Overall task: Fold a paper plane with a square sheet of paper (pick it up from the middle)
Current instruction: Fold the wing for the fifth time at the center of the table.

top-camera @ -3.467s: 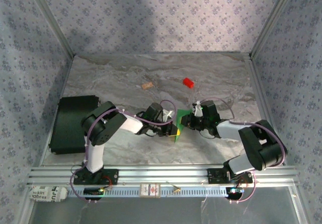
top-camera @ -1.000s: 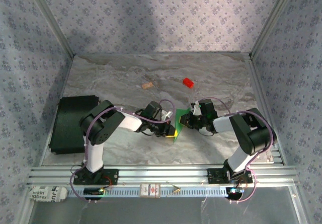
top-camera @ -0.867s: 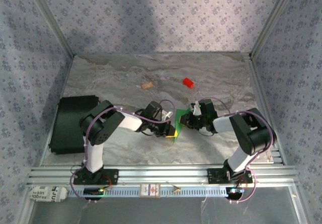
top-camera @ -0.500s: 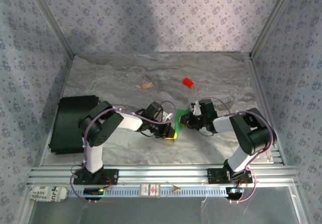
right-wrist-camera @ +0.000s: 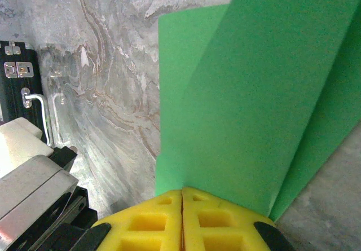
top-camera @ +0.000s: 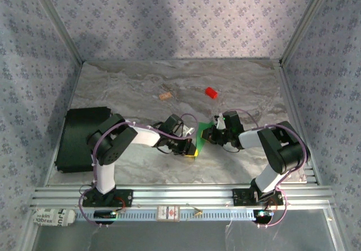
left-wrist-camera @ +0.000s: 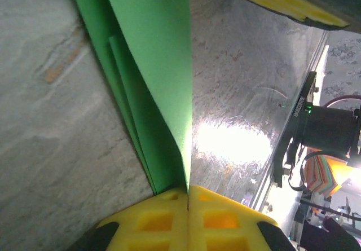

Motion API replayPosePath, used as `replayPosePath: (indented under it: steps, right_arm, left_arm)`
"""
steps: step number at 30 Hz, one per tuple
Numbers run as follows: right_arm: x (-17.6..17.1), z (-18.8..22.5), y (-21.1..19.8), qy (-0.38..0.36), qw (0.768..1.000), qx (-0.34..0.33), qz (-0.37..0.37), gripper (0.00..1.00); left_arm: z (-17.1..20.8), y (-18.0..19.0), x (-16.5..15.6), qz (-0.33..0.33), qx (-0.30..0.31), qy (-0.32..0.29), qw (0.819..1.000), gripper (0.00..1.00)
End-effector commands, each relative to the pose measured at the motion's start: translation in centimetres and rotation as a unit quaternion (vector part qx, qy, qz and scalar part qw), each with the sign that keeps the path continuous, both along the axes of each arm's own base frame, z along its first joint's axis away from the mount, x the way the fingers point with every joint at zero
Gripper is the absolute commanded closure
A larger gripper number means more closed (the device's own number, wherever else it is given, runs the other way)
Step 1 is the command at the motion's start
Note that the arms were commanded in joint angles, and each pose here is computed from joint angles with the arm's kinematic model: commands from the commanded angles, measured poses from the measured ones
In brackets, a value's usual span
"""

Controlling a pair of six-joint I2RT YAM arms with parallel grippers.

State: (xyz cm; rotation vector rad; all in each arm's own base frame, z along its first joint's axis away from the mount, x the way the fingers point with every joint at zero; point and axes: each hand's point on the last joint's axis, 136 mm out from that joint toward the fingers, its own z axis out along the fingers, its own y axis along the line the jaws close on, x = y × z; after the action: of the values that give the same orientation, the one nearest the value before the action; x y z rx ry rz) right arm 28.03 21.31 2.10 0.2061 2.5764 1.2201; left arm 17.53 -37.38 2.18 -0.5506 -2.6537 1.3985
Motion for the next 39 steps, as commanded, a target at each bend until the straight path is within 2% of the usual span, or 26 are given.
replayPosePath:
  steps: [1, 4, 7, 12, 17, 20, 22, 24, 26, 31, 33, 34, 36, 37, 39]
  right_arm:
    - [-1.6, -3.6, -2.5, 0.060, 0.995, -0.068, -0.035, 0.91]
    - [-1.7, -3.7, -2.5, 0.061, 0.995, -0.068, -0.035, 0.91]
    - [-1.6, -3.7, -2.5, 0.060, 0.995, -0.068, -0.035, 0.91]
    - [-1.6, -3.6, -2.4, 0.059, 0.995, -0.067, -0.034, 0.91]
    - [-1.7, -3.7, -2.6, 0.060, 0.995, -0.070, -0.036, 0.91]
    - [-1.8, -3.8, -2.6, 0.061, 0.995, -0.070, -0.036, 0.91]
    - [-1.8, -3.8, -2.7, 0.062, 0.995, -0.071, -0.037, 0.91]
    - [-1.8, -3.8, -2.7, 0.062, 0.995, -0.071, -0.037, 0.91]
    - [-1.8, -3.8, -2.7, 0.062, 0.995, -0.071, -0.037, 0.91]
    - [-1.8, -3.9, -2.8, 0.063, 0.995, -0.072, -0.040, 0.91]
    - [-1.8, -4.0, -2.8, 0.064, 0.994, -0.074, -0.041, 0.91]
    - [-1.8, -4.0, -2.8, 0.064, 0.994, -0.074, -0.041, 0.91]
    - [-1.8, -4.0, -2.9, 0.065, 0.994, -0.075, -0.043, 0.91]
    - [-1.9, -4.1, -2.9, 0.065, 0.994, -0.076, -0.043, 0.91]
    - [-1.9, -4.1, -3.0, 0.065, 0.994, -0.076, -0.043, 0.91]
  left_arm:
    - [-2.6, 2.7, -3.0, -0.013, 0.072, 0.046, 0.996, 1.00]
    - [-2.7, 3.0, -3.0, -0.011, 0.079, 0.042, 0.996, 0.89]
    - [-2.7, 3.0, -3.0, -0.012, 0.080, 0.042, 0.996, 0.84]
    - [-2.7, 3.1, -3.1, -0.015, 0.080, 0.041, 0.996, 1.00]
    - [-2.8, 3.3, -3.2, -0.014, 0.084, 0.039, 0.996, 1.00]
    - [-2.6, 3.3, -3.4, -0.018, 0.081, 0.041, 0.996, 0.92]
    - [-2.6, 3.4, -3.5, -0.018, 0.081, 0.044, 0.996, 0.91]
    - [-2.6, 3.5, -3.6, -0.018, 0.082, 0.043, 0.996, 0.93]
    - [-2.6, 3.6, -3.6, -0.017, 0.084, 0.043, 0.995, 1.00]
    - [-2.6, 3.7, -3.8, -0.019, 0.082, 0.045, 0.995, 1.00]
    - [-2.5, 3.8, -3.9, -0.019, 0.083, 0.045, 0.995, 0.89]
    - [-2.5, 3.8, -3.9, -0.019, 0.081, 0.044, 0.996, 0.88]
    - [-2.4, 3.8, -4.1, -0.021, 0.078, 0.047, 0.996, 0.94]
    - [-2.4, 3.8, -4.1, -0.021, 0.077, 0.048, 0.996, 1.00]
    - [-2.5, 3.8, -4.2, -0.021, 0.077, 0.050, 0.996, 1.00]
